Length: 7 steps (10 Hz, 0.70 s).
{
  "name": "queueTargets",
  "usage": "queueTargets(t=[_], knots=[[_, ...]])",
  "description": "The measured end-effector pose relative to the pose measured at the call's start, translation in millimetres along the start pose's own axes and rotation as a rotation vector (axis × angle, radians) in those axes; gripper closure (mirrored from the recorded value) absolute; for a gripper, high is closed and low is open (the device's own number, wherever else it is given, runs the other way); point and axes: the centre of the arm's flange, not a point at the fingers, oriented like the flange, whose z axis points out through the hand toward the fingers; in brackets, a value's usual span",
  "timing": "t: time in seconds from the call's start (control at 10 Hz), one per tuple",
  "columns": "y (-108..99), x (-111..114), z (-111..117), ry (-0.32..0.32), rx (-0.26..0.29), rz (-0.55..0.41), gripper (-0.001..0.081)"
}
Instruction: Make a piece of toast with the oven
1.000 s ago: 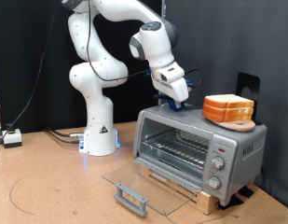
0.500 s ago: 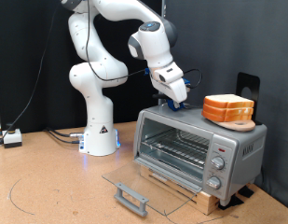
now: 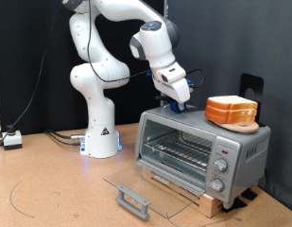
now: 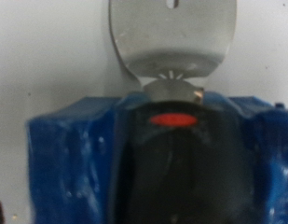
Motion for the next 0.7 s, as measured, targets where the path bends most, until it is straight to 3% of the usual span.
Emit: queueTargets(t=[0.1, 0.7], knots=[[-0.2, 0.0, 0.1, 0.001, 0.002, 0.001, 0.0015], [-11.1, 3.4, 4.0, 0.013, 0.029, -0.002, -0.0003]])
